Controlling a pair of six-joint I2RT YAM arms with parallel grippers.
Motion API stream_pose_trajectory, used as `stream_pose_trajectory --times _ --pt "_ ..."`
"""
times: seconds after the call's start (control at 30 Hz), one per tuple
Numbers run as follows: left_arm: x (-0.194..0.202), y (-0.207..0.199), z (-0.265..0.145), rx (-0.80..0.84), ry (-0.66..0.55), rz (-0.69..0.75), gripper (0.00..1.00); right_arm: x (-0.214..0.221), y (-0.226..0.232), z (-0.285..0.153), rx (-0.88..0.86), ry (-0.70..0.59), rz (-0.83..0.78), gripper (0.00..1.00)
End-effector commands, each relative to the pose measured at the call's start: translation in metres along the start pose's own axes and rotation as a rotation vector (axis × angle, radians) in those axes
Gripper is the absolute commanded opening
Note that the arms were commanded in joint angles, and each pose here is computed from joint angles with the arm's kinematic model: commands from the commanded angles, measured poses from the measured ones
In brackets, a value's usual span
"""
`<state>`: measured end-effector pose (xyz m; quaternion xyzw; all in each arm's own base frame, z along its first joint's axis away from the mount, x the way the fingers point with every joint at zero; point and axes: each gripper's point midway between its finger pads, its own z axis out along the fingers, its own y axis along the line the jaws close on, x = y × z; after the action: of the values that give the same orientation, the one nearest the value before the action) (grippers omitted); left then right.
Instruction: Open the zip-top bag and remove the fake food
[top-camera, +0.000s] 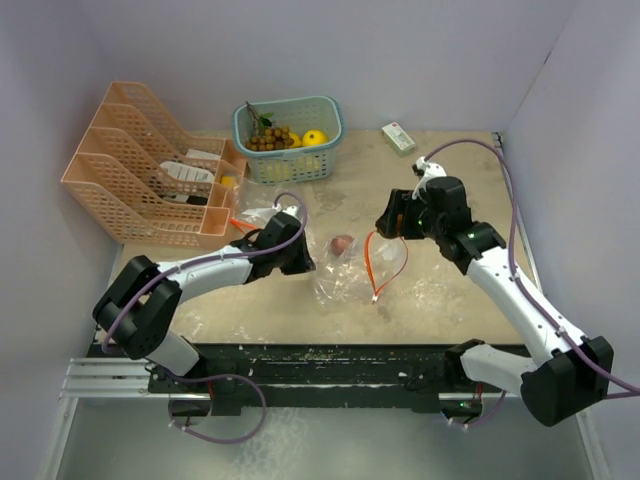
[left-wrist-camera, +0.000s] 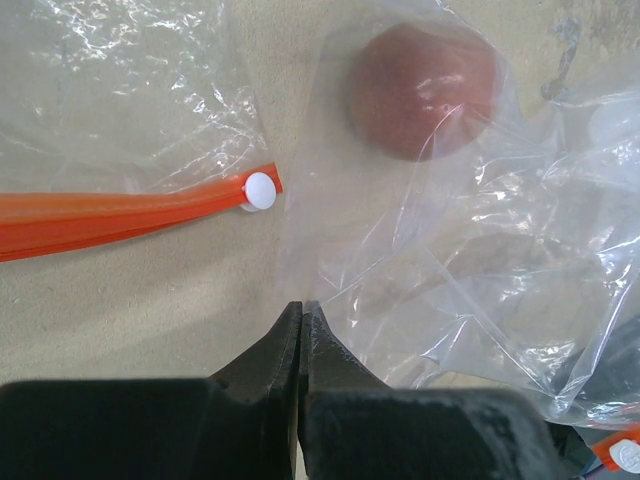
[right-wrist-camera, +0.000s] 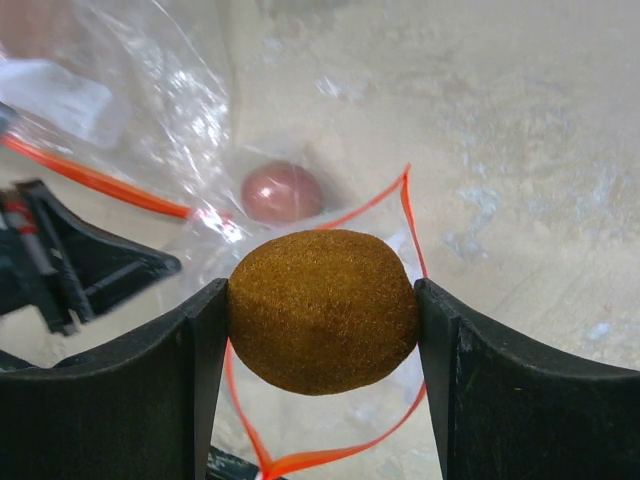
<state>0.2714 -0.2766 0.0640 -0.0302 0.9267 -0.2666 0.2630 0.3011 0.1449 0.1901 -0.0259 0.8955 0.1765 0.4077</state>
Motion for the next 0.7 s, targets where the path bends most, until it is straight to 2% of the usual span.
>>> stream_pose_trajectory --times 0.0,0.13,0.33,0.67 --pt "-0.01 -0.012 0.001 0.044 -0.02 0.009 0.0 -0.066 0.029 -0.019 -0.086 -0.168 0.037 0.38" --pt "-0.007 -0.01 0.0 0.049 -0.013 0.002 0.0 -0.097 0.048 -0.001 -0.139 -0.161 0.008 0.38" --pt "-0.001 -0.003 -0.006 0.042 -0.019 -0.013 0.0 -0.16 0.074 0.037 -0.189 -0.221 -0.057 0.42" --pt "0.005 0.005 -0.018 0.026 -0.029 -0.032 0.0 -0.231 0.124 0.14 -0.268 -0.265 -0.058 0.42"
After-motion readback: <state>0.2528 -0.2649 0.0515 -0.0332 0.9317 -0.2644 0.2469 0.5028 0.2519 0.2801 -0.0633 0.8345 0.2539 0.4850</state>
